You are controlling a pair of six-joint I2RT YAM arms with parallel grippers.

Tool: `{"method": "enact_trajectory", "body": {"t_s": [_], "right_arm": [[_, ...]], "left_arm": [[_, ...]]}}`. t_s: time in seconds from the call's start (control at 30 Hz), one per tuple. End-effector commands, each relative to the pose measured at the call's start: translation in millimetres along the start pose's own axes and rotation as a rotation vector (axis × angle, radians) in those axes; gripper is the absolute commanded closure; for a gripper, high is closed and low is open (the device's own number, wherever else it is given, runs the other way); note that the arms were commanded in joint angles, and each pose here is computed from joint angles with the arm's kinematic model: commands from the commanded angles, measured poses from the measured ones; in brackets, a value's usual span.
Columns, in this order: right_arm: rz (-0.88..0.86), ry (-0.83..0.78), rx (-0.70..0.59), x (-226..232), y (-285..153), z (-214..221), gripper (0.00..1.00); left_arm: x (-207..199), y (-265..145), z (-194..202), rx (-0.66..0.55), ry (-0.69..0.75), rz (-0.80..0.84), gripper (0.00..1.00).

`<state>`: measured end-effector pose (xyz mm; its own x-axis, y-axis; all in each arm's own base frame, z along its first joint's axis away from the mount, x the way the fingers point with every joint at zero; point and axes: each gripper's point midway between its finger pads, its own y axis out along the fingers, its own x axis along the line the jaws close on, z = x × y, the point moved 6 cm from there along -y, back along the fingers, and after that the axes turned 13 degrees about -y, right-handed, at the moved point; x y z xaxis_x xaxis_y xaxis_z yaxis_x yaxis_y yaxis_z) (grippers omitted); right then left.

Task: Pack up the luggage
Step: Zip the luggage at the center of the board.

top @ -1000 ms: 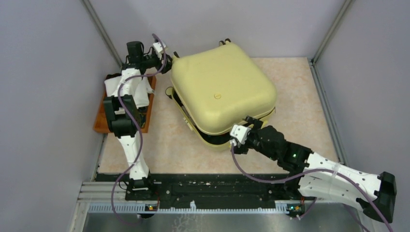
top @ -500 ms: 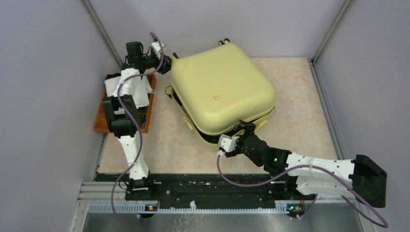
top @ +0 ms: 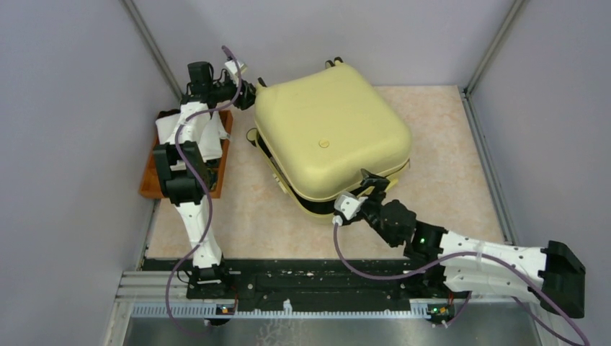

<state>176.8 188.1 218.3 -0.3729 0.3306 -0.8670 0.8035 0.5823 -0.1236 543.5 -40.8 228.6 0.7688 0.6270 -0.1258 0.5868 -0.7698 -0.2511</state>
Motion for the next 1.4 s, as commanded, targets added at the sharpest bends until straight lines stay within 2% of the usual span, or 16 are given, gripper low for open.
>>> {"method": "enact_trajectory", "body": {"t_s": [0.0, 0.1, 0.4, 0.7, 1.07, 1.37], "right_arm": [[0.062, 0.001, -0.023, 5, 14, -6, 0.01], [0.097, 0.001, -0.019, 10, 21, -4, 0.01], [0.052, -0.042, -0.026, 26, 22, -2, 0.01], [-0.017, -0.008, -0.024, 27, 2, -1, 0.01], [0.018, -0.044, -0.016, 33, 15, -2, 0.01], [0.166, -0.094, 0.004, 29, 28, -1, 0.01]], "left_arm": [[-11, -8, -66, -0.141, 0.097, 0.004, 1.00], [-12, -8, -68, -0.146, 0.073, 0.004, 1.00], [-14, -7, -68, -0.149, 0.035, 0.010, 1.00], [-13, -6, -70, -0.161, 0.004, 0.009, 1.00], [-17, -6, -80, -0.175, -0.021, 0.014, 1.00], [-23, -5, -80, -0.174, -0.037, 0.031, 1.00]]}}
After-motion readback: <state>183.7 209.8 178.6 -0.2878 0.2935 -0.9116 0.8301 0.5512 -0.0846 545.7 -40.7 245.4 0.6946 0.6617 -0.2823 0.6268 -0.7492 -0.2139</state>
